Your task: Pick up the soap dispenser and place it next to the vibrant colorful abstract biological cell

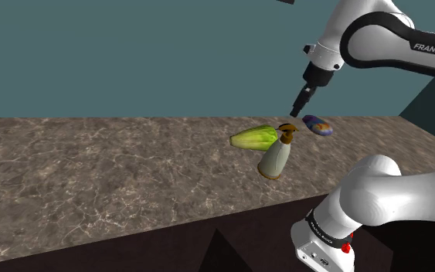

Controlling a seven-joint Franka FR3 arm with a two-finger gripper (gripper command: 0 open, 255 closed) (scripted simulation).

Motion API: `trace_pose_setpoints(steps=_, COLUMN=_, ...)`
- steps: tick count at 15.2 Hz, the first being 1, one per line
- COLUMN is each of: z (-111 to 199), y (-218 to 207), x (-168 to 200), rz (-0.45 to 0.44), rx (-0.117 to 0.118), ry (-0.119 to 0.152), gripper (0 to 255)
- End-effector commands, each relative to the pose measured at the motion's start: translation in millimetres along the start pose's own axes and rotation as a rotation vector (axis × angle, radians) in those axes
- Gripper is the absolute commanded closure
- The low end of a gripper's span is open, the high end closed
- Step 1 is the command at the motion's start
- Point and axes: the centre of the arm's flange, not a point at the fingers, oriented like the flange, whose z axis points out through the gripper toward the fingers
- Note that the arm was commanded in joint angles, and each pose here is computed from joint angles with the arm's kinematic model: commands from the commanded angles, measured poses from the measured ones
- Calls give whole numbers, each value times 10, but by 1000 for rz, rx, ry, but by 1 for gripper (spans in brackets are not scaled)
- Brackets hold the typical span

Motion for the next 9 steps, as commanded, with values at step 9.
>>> trace_pose_setpoints(steps=9, z=938, y=525, x=-251, rz=-188, rx=46, ry=41, gripper=0)
